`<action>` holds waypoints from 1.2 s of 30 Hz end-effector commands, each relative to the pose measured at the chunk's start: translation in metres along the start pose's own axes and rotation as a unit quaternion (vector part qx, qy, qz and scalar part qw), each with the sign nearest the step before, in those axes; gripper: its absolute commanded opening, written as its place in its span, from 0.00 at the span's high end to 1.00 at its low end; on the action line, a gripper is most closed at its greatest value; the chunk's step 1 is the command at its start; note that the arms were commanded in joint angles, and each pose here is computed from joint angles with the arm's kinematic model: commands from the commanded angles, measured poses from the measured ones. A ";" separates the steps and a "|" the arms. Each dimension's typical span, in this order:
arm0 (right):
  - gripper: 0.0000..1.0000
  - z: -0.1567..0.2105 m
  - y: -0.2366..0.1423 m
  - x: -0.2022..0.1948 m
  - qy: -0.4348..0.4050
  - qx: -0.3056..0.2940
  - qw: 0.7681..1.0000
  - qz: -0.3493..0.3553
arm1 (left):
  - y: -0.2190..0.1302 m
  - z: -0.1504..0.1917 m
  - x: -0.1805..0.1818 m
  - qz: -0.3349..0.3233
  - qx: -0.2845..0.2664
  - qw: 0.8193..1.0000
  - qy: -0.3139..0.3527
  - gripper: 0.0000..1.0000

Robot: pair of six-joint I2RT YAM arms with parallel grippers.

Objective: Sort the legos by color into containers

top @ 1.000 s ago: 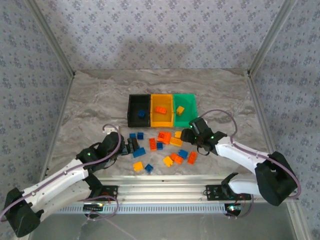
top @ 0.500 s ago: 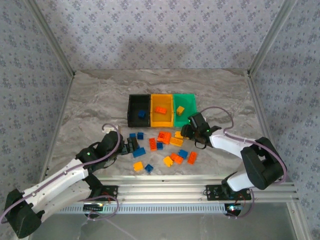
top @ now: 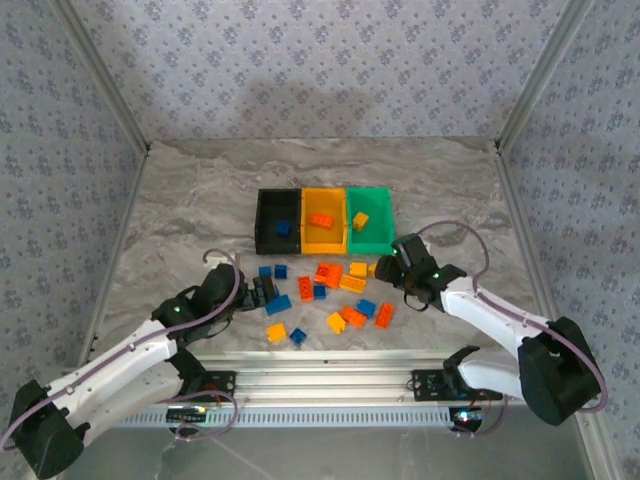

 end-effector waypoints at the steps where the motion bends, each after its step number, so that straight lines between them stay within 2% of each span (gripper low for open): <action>1: 0.27 -0.007 0.004 0.023 -0.025 0.010 0.999 -0.028 | -0.002 -0.003 -0.004 0.015 -0.007 1.000 -0.013 0.00; 8: 0.31 -0.020 0.034 0.035 -0.020 0.010 0.999 -0.022 | -0.003 -0.001 -0.001 0.015 -0.007 1.000 -0.014 0.00; 13: 0.36 -0.021 0.045 0.028 -0.006 0.014 1.000 -0.002 | -0.004 -0.002 0.000 0.015 -0.010 1.000 -0.017 0.00; 22: 0.46 0.003 0.049 0.002 -0.002 0.053 0.998 0.041 | -0.003 -0.001 0.002 0.015 -0.009 1.000 -0.016 0.00; 26: 0.48 0.005 0.041 -0.006 0.007 0.043 0.998 0.050 | -0.003 0.000 0.002 0.016 -0.010 1.000 -0.017 0.00; 32: 0.46 -0.001 0.050 0.004 -0.004 0.050 0.998 0.040 | -0.002 0.000 0.002 0.016 -0.010 1.000 -0.020 0.00; 36: 0.50 0.000 0.057 0.006 -0.005 0.057 0.998 0.041 | -0.003 0.000 0.003 0.014 -0.008 1.000 -0.020 0.00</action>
Point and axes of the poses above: each hand's point on the last joint's axis, 136 mm out from that joint toward the fingers, its own y axis out along the fingers, its own x axis along the line the jaws close on, z = x × y, the point moved 2 cm from there along -y, back along the fingers, and after that the axes turned 2 degrees about -y, right-handed, at the moved point
